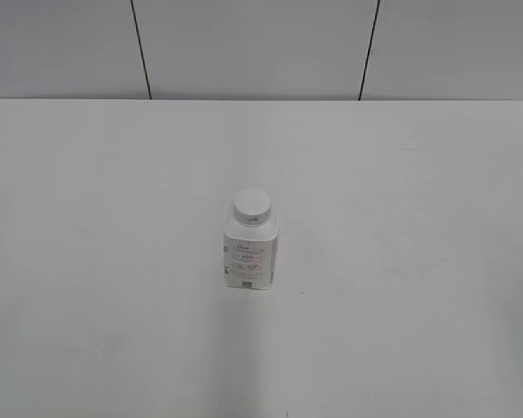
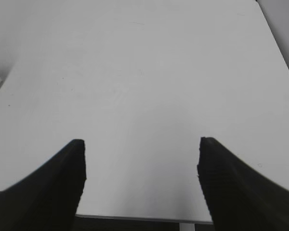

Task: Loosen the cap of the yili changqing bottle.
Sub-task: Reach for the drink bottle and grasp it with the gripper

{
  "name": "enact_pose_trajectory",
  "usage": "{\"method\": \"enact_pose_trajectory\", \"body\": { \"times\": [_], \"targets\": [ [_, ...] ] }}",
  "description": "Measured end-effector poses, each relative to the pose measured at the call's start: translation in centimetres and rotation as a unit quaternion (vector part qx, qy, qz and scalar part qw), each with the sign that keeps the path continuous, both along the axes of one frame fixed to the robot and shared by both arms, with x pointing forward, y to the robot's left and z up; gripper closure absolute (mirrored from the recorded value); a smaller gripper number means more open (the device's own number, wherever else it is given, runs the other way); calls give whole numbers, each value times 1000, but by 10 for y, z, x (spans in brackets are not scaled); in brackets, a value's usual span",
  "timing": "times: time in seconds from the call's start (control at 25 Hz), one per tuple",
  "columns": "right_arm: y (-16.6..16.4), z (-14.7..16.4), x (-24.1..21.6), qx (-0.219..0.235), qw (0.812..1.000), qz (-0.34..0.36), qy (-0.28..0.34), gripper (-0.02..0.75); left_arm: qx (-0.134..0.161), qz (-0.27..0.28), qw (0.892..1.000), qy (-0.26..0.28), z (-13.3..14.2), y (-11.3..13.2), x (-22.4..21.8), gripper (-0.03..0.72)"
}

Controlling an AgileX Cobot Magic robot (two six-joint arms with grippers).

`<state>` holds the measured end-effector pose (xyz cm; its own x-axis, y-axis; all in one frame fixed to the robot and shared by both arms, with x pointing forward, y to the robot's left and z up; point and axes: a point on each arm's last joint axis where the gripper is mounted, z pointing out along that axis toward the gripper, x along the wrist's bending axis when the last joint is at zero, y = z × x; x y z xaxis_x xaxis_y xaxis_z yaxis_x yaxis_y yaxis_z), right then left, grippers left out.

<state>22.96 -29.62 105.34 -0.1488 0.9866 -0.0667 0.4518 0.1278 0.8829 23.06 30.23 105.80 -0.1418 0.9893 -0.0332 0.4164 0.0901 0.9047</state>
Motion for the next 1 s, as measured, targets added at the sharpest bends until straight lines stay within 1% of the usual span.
{"method": "enact_pose_trajectory", "body": {
  "times": [1.0],
  "targets": [
    [0, 0, 0, 0, 1000, 0, 0, 167, 0, 0, 1000, 0, 0, 0, 0, 449]
  ]
}}
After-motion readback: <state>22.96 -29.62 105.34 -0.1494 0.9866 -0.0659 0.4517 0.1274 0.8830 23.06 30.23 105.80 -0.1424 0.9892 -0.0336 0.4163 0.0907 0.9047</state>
